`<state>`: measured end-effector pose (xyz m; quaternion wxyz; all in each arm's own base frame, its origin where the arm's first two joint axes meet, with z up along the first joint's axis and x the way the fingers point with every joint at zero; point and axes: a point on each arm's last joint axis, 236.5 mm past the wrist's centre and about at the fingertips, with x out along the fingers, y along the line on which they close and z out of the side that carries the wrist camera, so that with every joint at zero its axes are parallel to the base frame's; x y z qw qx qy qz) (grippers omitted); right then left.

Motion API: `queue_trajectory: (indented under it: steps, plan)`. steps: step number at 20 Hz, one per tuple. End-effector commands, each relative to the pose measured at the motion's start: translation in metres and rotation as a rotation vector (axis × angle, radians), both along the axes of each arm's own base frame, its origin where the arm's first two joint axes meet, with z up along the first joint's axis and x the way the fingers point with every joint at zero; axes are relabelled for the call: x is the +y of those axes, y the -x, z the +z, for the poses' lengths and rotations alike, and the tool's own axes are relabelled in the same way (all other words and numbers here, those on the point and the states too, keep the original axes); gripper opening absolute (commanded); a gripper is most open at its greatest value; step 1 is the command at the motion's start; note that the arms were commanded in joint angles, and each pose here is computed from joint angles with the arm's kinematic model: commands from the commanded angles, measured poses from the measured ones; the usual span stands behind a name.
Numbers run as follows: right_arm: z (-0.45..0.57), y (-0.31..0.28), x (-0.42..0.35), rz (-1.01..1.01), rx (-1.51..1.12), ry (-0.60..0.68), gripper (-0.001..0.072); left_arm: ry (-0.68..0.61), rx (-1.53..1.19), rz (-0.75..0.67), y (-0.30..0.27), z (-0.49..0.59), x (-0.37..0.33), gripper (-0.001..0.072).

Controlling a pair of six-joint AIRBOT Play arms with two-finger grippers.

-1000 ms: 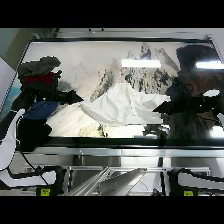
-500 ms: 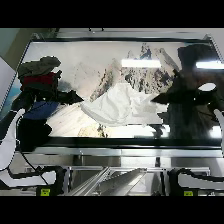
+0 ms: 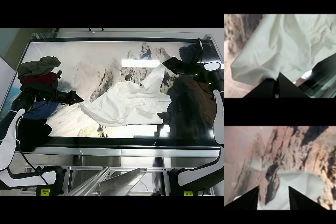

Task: Fold the shirts.

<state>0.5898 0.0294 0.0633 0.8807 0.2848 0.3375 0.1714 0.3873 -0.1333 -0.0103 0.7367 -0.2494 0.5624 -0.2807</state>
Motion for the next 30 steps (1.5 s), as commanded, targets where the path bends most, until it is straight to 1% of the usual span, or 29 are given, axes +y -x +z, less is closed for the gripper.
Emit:
queue_trajectory:
  steps: [1,4,6,8,10,14,18,19,20,21,23,25,26,27,28,30]
  plan:
    - [-0.011,0.03,-0.031,0.067,0.106,-0.008,0.0415,0.004,0.008,-0.008,0.002,0.0,-0.001,0.0013]
    - [-0.014,0.109,-0.033,0.285,0.283,-0.014,0.0414,0.002,0.003,-0.003,0.001,0.0,0.0,0.0013]
    - [-0.029,0.146,-0.023,0.353,0.381,-0.019,0.0413,0.002,0.004,-0.004,0.001,0.0,0.0,0.0013]
    - [-0.049,0.179,0.001,0.411,0.439,-0.048,0.0414,0.004,0.006,-0.006,0.002,0.0,0.0,0.0014]
    - [-0.076,0.208,0.032,0.458,0.471,-0.052,0.0414,0.006,0.011,-0.013,0.004,0.001,-0.001,0.0014]
    - [-0.129,0.236,0.075,0.496,0.541,-0.024,0.0414,0.007,0.013,-0.015,0.005,0.001,-0.002,0.0014]
    - [-0.135,0.24,0.091,0.528,0.561,-0.028,0.0413,0.011,0.02,-0.023,0.007,0.001,-0.002,0.0014]
    - [-0.134,0.236,0.092,0.517,0.549,-0.032,0.0373,0.011,0.019,-0.023,0.007,0.001,-0.002,0.0014]
    - [-0.131,0.231,0.094,0.517,0.517,-0.043,0.0231,0.011,0.019,-0.022,0.007,0.001,-0.002,0.0014]
    - [-0.123,0.224,0.1,0.519,0.474,-0.069,0.0123,0.011,0.019,-0.022,0.006,0.001,-0.002,0.0014]
    - [-0.096,0.212,0.113,0.537,0.383,-0.146,0.0023,0.026,0.01,-0.026,0.006,0.005,-0.005,0.0014]
    - [-0.043,0.208,0.128,0.601,0.267,-0.225,0.0022,0.093,-0.048,-0.044,0.006,0.033,-0.013,0.0013]
    - [-0.01,0.208,0.13,0.635,0.2,-0.237,0.0022,0.137,-0.092,-0.047,0.005,0.057,-0.015,0.0014]
    - [0.03,0.209,0.129,0.661,0.106,-0.225,0.0022,0.167,-0.142,-0.043,0.004,0.084,-0.013,0.0014]
    - [0.076,0.208,0.124,0.663,-0.008,-0.184,0.0022,0.199,-0.219,-0.031,0.001,0.12,-0.01,0.0013]
    - [0.174,0.213,0.107,0.605,-0.27,-0.06,0.0022,0.274,-0.441,0.008,-0.001,0.214,0.0,0.0013]
